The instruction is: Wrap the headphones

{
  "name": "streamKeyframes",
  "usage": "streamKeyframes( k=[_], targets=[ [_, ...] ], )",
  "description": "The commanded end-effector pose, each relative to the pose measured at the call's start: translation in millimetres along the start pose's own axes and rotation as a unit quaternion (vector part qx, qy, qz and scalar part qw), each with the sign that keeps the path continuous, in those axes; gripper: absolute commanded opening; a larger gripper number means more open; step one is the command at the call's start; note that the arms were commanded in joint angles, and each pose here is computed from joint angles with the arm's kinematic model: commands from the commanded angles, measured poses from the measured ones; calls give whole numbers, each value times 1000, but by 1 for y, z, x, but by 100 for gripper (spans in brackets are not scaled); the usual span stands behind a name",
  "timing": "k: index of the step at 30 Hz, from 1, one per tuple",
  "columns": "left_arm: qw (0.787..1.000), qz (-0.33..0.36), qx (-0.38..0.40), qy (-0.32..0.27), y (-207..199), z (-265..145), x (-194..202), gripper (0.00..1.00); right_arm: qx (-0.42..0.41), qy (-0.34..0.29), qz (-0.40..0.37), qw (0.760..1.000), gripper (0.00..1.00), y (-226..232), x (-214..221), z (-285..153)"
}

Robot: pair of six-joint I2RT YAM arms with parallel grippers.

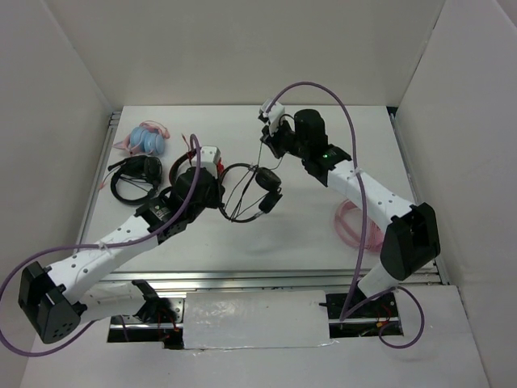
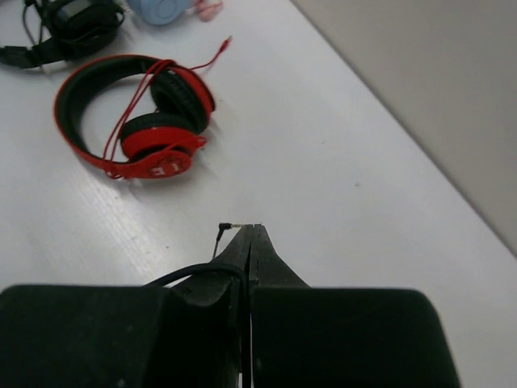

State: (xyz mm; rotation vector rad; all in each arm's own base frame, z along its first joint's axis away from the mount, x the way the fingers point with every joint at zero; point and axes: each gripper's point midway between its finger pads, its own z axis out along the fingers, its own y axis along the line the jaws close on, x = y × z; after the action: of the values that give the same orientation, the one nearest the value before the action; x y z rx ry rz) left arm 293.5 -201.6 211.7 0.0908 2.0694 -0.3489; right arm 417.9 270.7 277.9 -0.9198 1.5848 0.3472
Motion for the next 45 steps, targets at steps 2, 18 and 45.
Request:
streamKeyframes(
  k=[2, 18, 45],
  targets=[
    [996, 23, 80, -18, -30, -26, -17, 0, -23, -31, 37, 999, 0, -8, -16, 10],
    [954, -19, 206, -218, -81, -122, -170, 0, -181, -130, 117, 968, 31, 94, -32, -6],
    [910, -200, 133, -337, -44, -173, -259, 0, -238, -136, 244, 930, 0, 185, -9, 21]
  ],
)
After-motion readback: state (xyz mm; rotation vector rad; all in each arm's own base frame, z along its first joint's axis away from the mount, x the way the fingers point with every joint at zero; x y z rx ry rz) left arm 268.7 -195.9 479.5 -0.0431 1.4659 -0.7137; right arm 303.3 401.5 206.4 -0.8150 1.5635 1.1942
